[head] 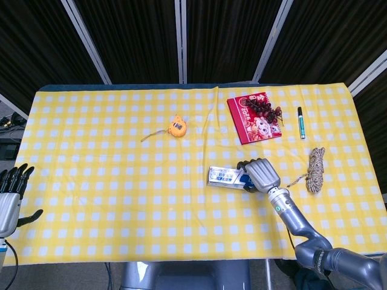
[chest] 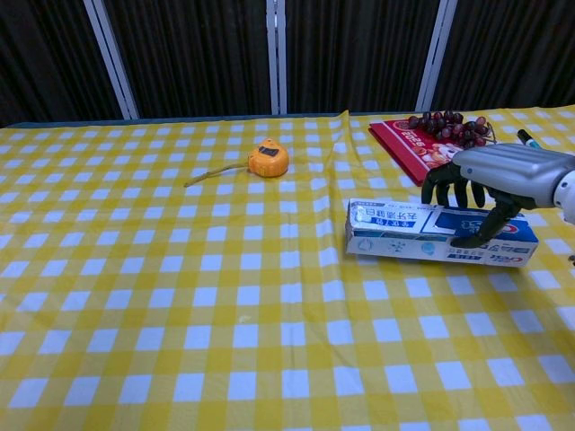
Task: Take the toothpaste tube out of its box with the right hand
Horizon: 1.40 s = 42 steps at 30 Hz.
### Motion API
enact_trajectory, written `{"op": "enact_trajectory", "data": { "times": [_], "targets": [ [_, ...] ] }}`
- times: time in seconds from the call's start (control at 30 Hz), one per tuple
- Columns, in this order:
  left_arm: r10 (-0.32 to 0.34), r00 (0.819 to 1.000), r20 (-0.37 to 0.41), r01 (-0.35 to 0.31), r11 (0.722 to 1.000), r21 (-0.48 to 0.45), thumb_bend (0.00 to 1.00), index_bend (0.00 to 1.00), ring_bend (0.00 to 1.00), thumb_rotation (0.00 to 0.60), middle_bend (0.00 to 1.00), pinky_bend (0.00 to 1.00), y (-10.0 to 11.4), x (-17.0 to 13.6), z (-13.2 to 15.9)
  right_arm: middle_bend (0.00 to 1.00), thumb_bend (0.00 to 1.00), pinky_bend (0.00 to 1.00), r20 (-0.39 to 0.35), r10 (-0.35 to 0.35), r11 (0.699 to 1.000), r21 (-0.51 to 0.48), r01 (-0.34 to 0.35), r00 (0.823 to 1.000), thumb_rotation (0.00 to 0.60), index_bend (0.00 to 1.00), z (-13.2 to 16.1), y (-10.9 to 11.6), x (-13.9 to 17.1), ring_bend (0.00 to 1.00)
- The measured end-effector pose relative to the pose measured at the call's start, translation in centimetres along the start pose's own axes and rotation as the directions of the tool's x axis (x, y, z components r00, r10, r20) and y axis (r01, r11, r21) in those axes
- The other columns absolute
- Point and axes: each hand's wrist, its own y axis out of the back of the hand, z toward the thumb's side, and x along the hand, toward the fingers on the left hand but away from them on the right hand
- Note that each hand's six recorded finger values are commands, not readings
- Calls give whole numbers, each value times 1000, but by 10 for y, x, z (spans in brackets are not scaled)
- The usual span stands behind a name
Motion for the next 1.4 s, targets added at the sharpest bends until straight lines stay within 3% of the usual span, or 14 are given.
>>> {"op": "enact_trajectory", "data": {
  "times": [0.23, 0.37, 0.6, 0.7, 0.8, 0.9, 1.0, 1.03, 1.13, 1.2, 1.23, 1.33, 1.4],
  "targets": [
    [3, 1000, 8, -3, 1000, -4, 0, 0, 0, 600, 0, 0, 1, -1, 3, 530, 262, 502, -46, -111, 990, -94, 106, 993, 600, 445, 5, 23, 12, 477],
    [12, 1000, 12, -12, 1000, -14, 0, 0, 0, 600, 0, 0, 4, -3, 3, 529, 264, 502, -84, -186, 981, -80, 179, 979, 600, 447, 6, 47, 22, 477],
    [24, 1000, 17, -24, 999, -33, 0, 0, 0, 600, 0, 0, 10, -6, 2, 523, 265, 502, -148, -267, 951, 119, 285, 952, 600, 447, 11, 89, 36, 477],
    [27, 999, 18, -26, 999, -41, 0, 0, 0, 600, 0, 0, 11, -7, 1, 520, 279, 502, -178, -300, 911, 237, 337, 937, 600, 447, 15, 110, 43, 477],
    [33, 999, 20, -32, 998, -49, 0, 0, 0, 600, 0, 0, 14, -8, 1, 510, 296, 502, -213, -324, 845, 372, 383, 922, 600, 447, 20, 128, 48, 477],
    [38, 999, 23, -36, 998, -53, 0, 0, 0, 600, 0, 0, 16, -9, 0, 496, 304, 501, -250, -336, 747, 516, 419, 908, 600, 446, 25, 144, 53, 477],
    [34, 999, 25, -33, 998, -53, 0, 0, 0, 600, 0, 0, 15, -9, 1, 477, 309, 502, -296, -334, 599, 666, 444, 895, 600, 443, 31, 156, 56, 477],
    [33, 999, 25, -31, 998, -54, 0, 0, 0, 600, 0, 0, 15, -9, 1, 470, 311, 502, -310, -331, 545, 708, 449, 891, 600, 443, 33, 160, 56, 477],
    [33, 999, 23, -31, 998, -56, 0, 0, 0, 600, 0, 0, 15, -8, 0, 467, 319, 502, -353, -306, 337, 828, 448, 884, 600, 445, 41, 171, 58, 477],
    [32, 999, 21, -31, 998, -56, 0, 0, 0, 600, 0, 0, 15, -8, -1, 466, 327, 501, -376, -286, 225, 868, 443, 881, 600, 447, 46, 178, 59, 476],
    [31, 999, 21, -29, 998, -56, 0, 0, 0, 600, 0, 0, 15, -7, -1, 466, 331, 501, -393, -270, 152, 884, 442, 879, 600, 448, 49, 183, 60, 475],
    [27, 999, 22, -26, 998, -54, 0, 0, 0, 600, 0, 0, 14, -7, -1, 466, 336, 501, -441, -222, -12, 893, 450, 869, 600, 451, 59, 195, 63, 475],
    [26, 999, 24, -24, 998, -53, 0, 0, 0, 600, 0, 0, 14, -7, 0, 466, 336, 501, -464, -194, -78, 886, 458, 864, 600, 452, 64, 201, 64, 475]
  ]
}}
